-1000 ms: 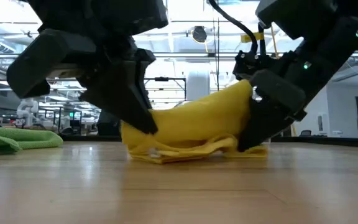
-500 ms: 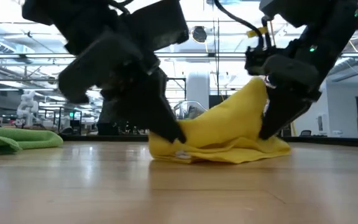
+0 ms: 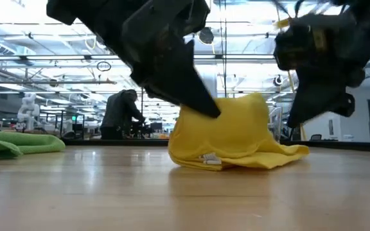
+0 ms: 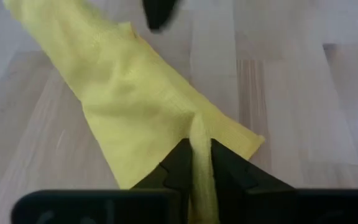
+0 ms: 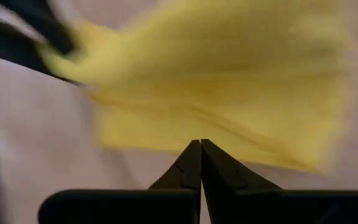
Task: Fold microfiber towels
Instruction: Fold the yellow towel
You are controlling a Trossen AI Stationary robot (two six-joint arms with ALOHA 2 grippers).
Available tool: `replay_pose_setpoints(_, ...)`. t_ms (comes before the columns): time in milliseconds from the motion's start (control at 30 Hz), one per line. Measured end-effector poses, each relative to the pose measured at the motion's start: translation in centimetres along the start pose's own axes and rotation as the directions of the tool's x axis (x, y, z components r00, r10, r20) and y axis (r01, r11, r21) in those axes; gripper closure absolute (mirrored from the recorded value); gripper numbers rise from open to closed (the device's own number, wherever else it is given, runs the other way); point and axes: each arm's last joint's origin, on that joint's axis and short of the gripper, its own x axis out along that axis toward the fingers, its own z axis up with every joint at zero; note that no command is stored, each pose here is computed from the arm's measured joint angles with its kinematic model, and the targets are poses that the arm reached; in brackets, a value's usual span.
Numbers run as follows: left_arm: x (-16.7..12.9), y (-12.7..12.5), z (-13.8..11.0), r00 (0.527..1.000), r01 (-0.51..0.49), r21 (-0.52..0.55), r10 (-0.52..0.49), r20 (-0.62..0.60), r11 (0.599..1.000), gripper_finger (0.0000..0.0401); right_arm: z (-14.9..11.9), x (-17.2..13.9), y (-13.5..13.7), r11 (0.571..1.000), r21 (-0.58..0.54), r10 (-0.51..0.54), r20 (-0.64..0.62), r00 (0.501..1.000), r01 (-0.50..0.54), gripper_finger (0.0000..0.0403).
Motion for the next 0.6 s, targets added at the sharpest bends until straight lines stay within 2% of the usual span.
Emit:
replay_pose_setpoints(67,-0.1,0.2,0.2,1.0,-0.003,-0.006,0.003,0.005,1.0,0.0365,-0.5,0.4,0.9,0.996,0.044,0.071,0.107,0.992,-0.076,0.0403)
replay_pose_setpoints(167,0.0,0.5,0.5,1.0,0.0,-0.019,0.001,0.028,1.0,0.0391,-1.2,1.7,1.3,0.995,0.068,0.065,0.177,0.982,-0.078,0.0403)
replay_pose_setpoints(400,0.2,1.0,1.2,0.997,0.001,-0.032,0.002,0.076,0.999,0.0387,-2.2,6.9,1.3,0.994,0.108,0.001,0.159,0.987,-0.019,0.0403)
replay_pose_setpoints(600,0.1,0.8,1.8,0.99,0.039,-0.036,-0.034,0.135,0.999,0.0394,-1.5,8.9,1.6,0.993,0.114,-0.015,0.139,0.99,-0.001,0.0403)
